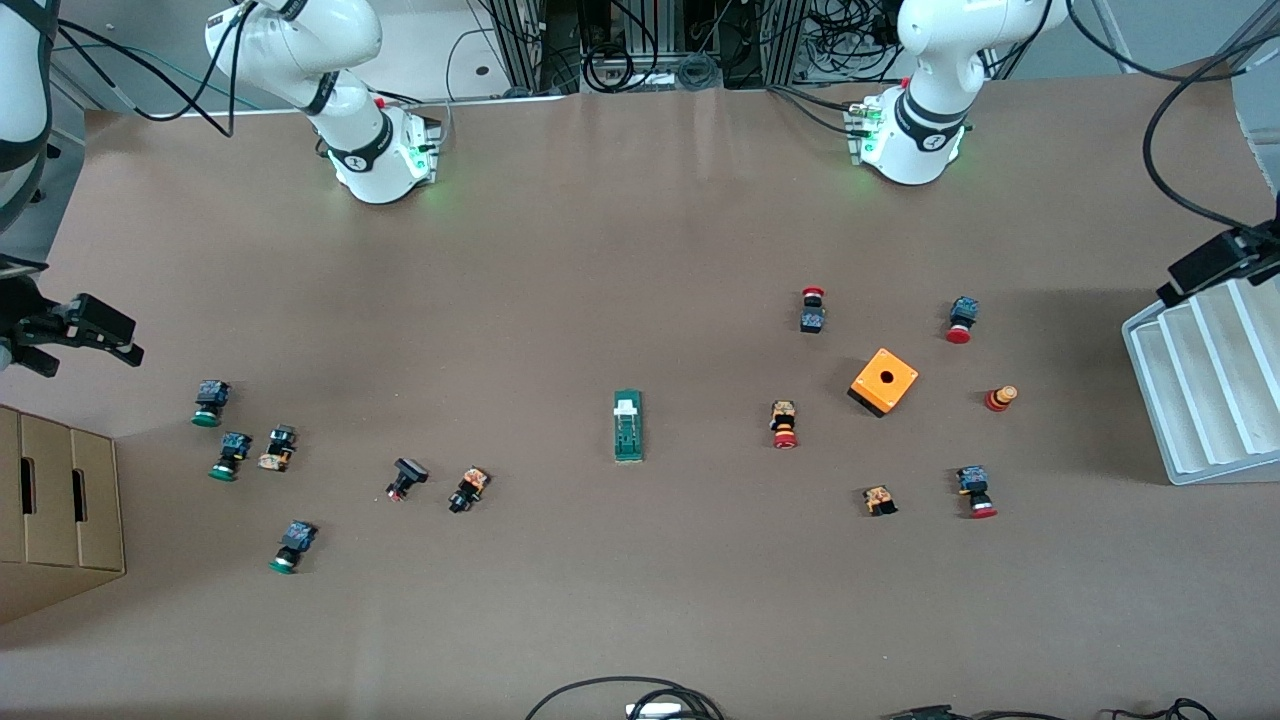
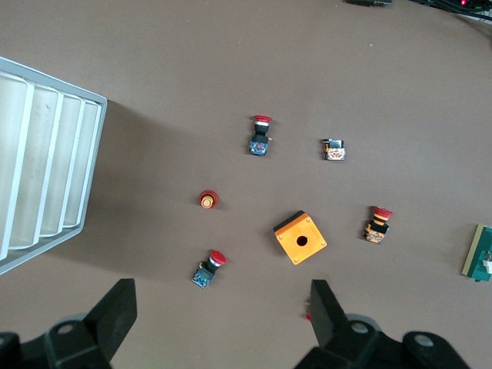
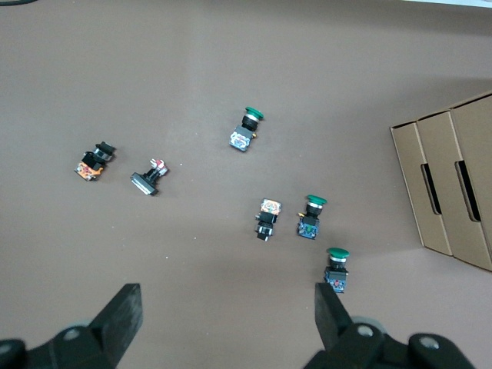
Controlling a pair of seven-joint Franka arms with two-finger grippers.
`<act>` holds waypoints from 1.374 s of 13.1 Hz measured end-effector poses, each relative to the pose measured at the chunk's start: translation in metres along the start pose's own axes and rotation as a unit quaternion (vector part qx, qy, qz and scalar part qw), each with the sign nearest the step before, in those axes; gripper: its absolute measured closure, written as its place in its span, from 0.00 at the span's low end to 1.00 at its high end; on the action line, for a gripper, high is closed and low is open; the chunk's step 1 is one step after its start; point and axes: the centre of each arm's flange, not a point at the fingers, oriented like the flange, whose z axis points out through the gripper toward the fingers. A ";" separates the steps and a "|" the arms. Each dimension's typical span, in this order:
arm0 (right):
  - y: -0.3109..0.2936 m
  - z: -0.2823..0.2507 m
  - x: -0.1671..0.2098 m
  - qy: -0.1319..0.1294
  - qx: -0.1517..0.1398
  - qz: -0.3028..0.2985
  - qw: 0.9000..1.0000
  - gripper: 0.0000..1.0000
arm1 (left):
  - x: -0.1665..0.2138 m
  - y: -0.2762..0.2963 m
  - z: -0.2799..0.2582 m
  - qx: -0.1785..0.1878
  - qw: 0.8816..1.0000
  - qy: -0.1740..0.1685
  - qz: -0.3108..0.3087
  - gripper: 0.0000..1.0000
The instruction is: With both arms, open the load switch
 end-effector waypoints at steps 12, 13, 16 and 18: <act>0.000 0.000 0.000 0.000 0.000 0.000 1.000 0.00 | 0.000 0.027 0.038 -0.001 0.999 -0.037 0.034 0.00; 0.000 0.000 0.000 0.000 0.000 0.000 1.000 0.00 | 0.001 0.029 0.040 0.000 0.999 -0.039 0.036 0.00; 0.000 0.000 0.000 0.000 0.000 0.000 1.000 0.00 | 0.003 0.021 0.041 0.005 0.999 -0.038 0.030 0.00; 0.000 0.000 0.000 0.000 0.000 0.000 1.000 0.00 | 0.005 0.017 0.040 0.004 0.999 -0.036 0.028 0.00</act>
